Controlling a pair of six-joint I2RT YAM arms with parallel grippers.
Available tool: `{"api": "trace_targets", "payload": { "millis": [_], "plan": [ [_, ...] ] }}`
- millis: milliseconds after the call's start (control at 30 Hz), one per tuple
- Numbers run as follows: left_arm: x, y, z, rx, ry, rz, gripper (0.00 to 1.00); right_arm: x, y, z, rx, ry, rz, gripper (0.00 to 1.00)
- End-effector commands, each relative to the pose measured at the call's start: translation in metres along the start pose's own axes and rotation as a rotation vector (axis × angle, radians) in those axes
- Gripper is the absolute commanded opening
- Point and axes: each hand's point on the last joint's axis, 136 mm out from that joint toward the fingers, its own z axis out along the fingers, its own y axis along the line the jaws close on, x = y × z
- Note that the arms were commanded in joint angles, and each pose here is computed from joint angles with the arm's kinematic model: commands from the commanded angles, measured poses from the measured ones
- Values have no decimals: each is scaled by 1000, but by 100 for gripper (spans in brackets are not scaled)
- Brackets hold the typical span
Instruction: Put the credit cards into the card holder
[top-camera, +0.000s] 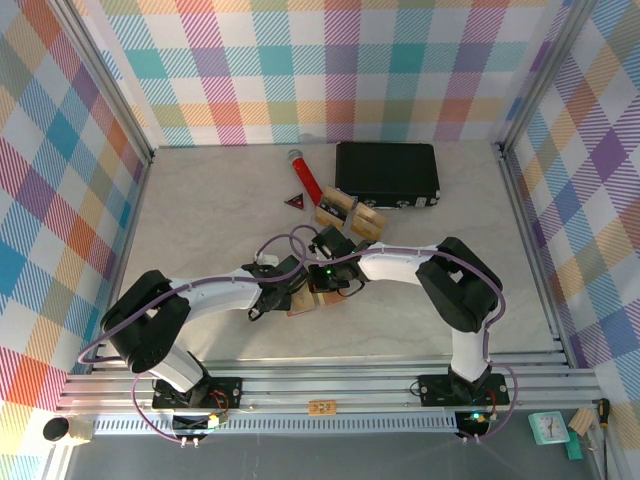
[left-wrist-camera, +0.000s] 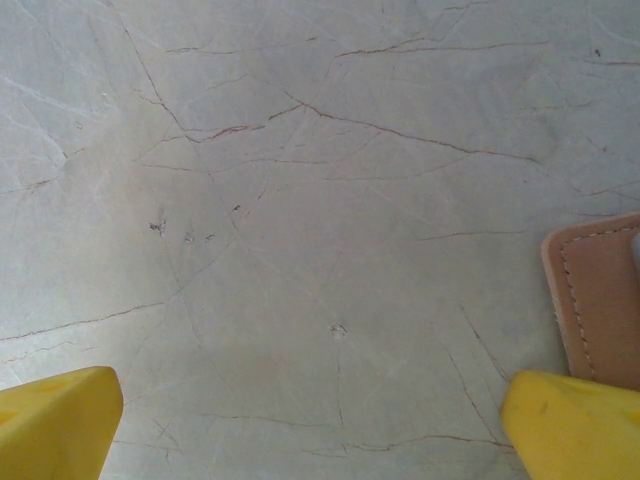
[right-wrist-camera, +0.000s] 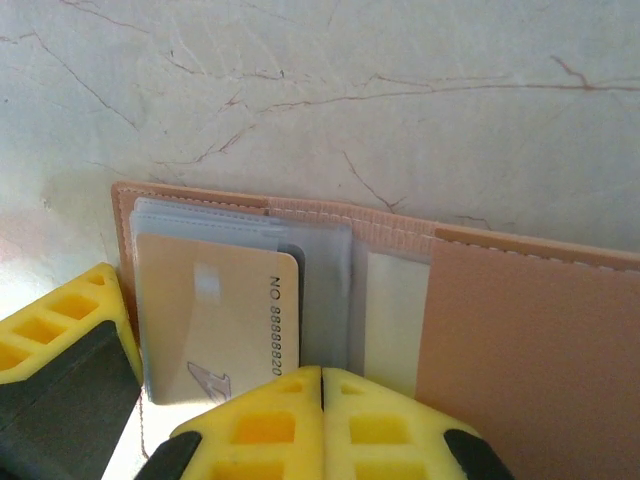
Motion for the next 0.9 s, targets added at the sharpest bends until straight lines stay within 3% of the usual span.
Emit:
{"api": "trace_targets", "payload": {
  "millis": [0,67,300,467,733,867],
  "plan": [
    [5,-12,12,34,24,-10,100,-5,23,-5,-60,-12,-28,3],
    [4,-11,9,37,20,-14,100,-7,23,-10,-51,-26,-36,6],
    [-13,4,-15,42,-36,-53,100,-10,17,-36,7,-80,-72,33],
    [-21,18,-32,57,-66,-97,100,-6,6,-52,41,-104,-70,44],
    [-27,32,-44,83,-93,-155,100,1,-36,-75,91,-150,0,51],
    [-30,21,-46,150,-98,-168,100,-2,-56,-91,107,-181,25,52]
  ]
}}
